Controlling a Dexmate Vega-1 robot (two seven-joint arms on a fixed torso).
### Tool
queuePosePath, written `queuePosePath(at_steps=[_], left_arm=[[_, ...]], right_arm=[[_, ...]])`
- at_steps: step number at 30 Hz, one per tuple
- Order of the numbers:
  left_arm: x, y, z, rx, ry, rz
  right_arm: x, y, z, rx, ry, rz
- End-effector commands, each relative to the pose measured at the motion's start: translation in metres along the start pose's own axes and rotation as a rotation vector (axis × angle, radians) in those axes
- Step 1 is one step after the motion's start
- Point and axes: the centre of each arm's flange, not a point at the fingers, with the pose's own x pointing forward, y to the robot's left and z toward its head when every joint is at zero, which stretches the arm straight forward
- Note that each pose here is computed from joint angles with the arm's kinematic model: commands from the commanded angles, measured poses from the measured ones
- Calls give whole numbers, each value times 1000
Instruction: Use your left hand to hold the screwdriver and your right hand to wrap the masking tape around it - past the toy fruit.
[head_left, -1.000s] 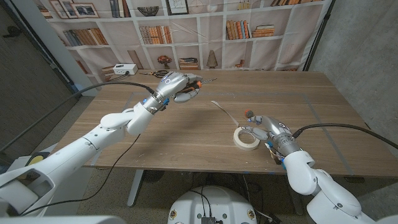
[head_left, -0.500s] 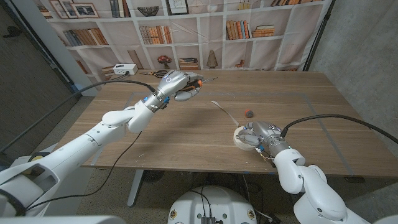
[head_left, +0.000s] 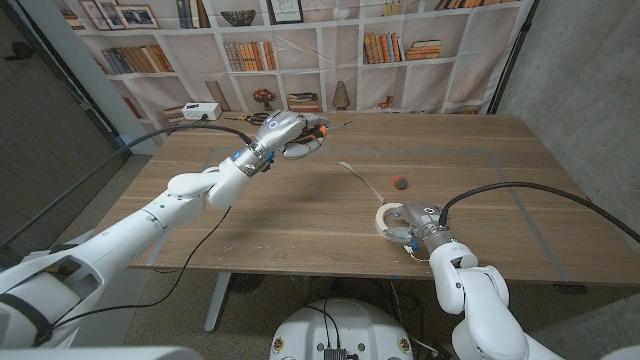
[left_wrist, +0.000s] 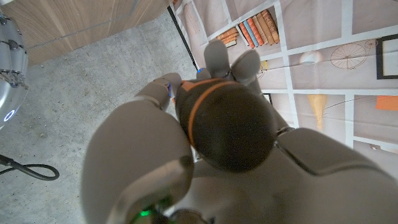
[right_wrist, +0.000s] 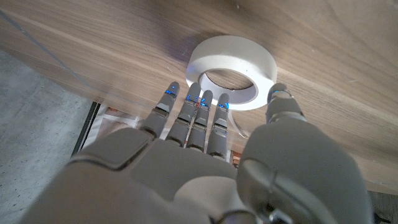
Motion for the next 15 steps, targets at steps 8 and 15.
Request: queuePosePath(at_steps=[8,15], left_arm=[[8,-3,-1,-10,9,-10],[11,-4,-2,-17,23,-19]], right_arm=[[14,22,-3,-54,5,54],[18,29,-4,-59,-18,55]])
